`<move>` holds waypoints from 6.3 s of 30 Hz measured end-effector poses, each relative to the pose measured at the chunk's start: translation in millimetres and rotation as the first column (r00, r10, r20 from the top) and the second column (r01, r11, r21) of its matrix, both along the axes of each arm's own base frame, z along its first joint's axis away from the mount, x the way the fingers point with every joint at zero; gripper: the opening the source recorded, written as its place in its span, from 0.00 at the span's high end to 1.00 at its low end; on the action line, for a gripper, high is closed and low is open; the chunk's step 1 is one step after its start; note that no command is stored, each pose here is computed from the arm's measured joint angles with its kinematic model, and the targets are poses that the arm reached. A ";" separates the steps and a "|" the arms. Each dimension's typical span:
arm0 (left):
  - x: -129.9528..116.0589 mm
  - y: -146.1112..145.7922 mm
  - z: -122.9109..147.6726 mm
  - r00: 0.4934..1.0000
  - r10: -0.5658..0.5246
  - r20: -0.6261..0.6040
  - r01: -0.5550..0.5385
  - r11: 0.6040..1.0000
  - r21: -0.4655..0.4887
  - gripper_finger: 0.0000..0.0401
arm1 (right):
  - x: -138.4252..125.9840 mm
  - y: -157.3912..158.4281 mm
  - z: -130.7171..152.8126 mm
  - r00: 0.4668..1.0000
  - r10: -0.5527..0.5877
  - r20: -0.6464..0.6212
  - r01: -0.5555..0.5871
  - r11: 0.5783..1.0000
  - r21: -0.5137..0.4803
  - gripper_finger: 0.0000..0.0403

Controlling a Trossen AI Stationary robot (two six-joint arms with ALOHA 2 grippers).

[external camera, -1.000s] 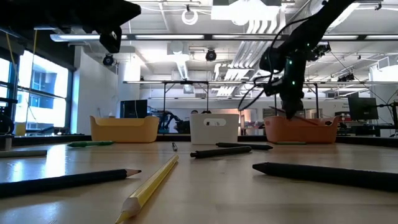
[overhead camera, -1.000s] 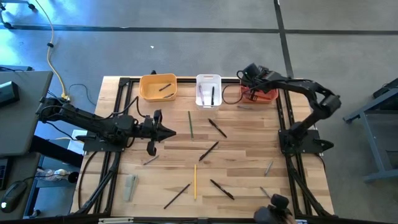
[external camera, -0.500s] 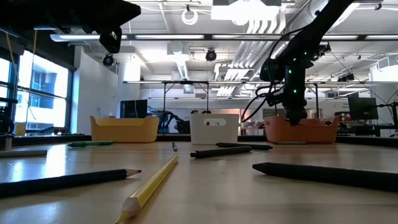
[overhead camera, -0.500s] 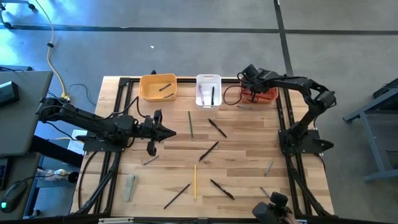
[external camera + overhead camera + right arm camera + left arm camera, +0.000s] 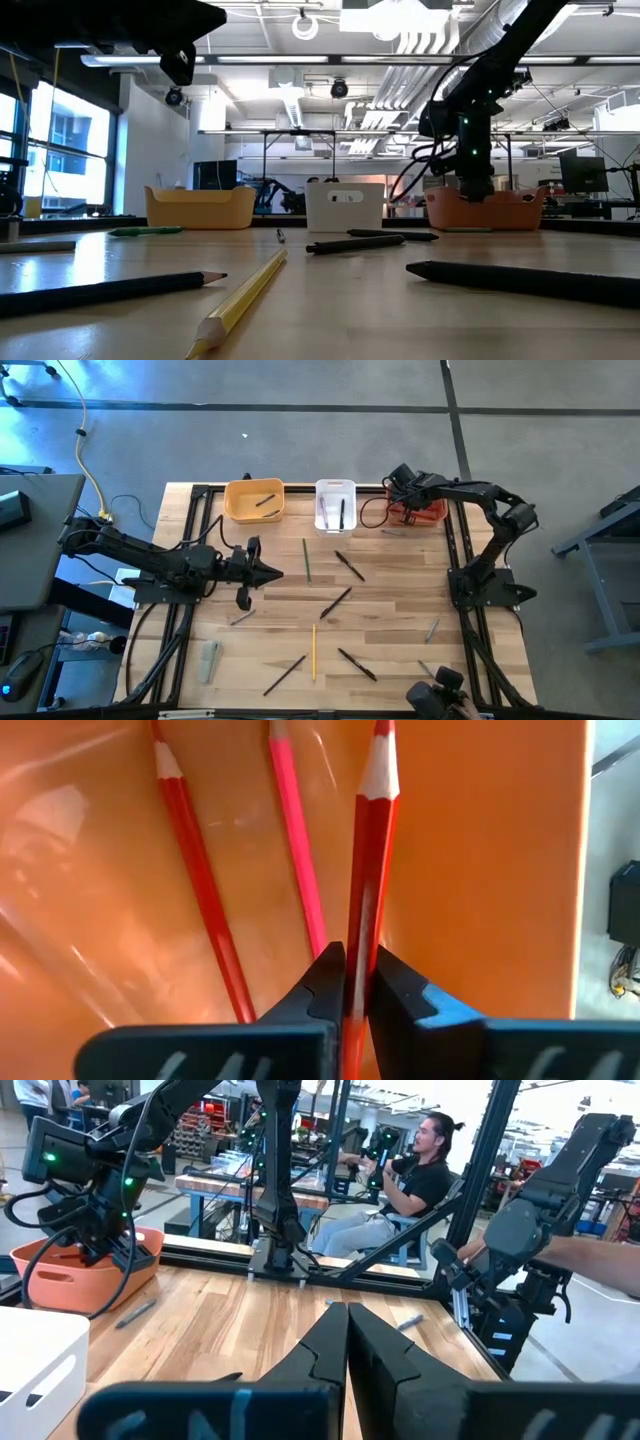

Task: Sort crayons/erasers/pens/pencils in bins
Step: Put the red pencil into the orange bin, then put the black pen into the white bin, then put the gray crayon into the yellow bin

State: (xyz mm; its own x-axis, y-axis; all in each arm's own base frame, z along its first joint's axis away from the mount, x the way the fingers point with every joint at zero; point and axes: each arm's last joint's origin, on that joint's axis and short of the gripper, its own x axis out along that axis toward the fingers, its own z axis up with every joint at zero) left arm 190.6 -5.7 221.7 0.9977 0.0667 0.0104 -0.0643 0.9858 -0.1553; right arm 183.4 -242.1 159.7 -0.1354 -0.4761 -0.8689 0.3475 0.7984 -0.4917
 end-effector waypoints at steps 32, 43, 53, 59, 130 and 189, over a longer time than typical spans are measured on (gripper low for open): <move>0.0 0.1 0.0 1.000 0.002 -0.001 -0.002 1.000 0.012 1.00 | -22.5 39.2 99.9 0.879 0.001 0.476 0.051 0.994 -0.097 0.96; 0.0 0.0 -0.1 1.000 0.002 -0.004 -0.002 0.998 0.062 1.00 | 11.6 78.0 141.4 0.606 0.221 0.764 -0.100 0.974 -0.202 1.00; 0.0 0.0 -0.1 1.000 0.002 -0.006 -0.001 0.997 0.082 1.00 | 31.1 108.9 81.3 0.279 0.370 0.886 -0.093 0.929 -0.359 1.00; 0.0 0.0 -0.1 1.000 0.001 -0.006 -0.001 0.997 0.080 1.00 | 27.4 143.3 42.2 0.186 0.329 0.926 -0.138 0.942 -0.307 1.00; -13.2 18.8 -23.9 0.961 0.275 0.015 -0.275 0.962 -0.004 1.00 | 101.4 270.4 8.6 0.682 0.076 0.728 -0.154 0.987 0.041 0.96; -15.8 30.4 -28.9 0.887 0.459 -0.043 -0.451 0.883 0.129 1.00 | 188.8 48.6 39.6 0.736 -0.393 0.552 0.303 0.919 0.250 0.79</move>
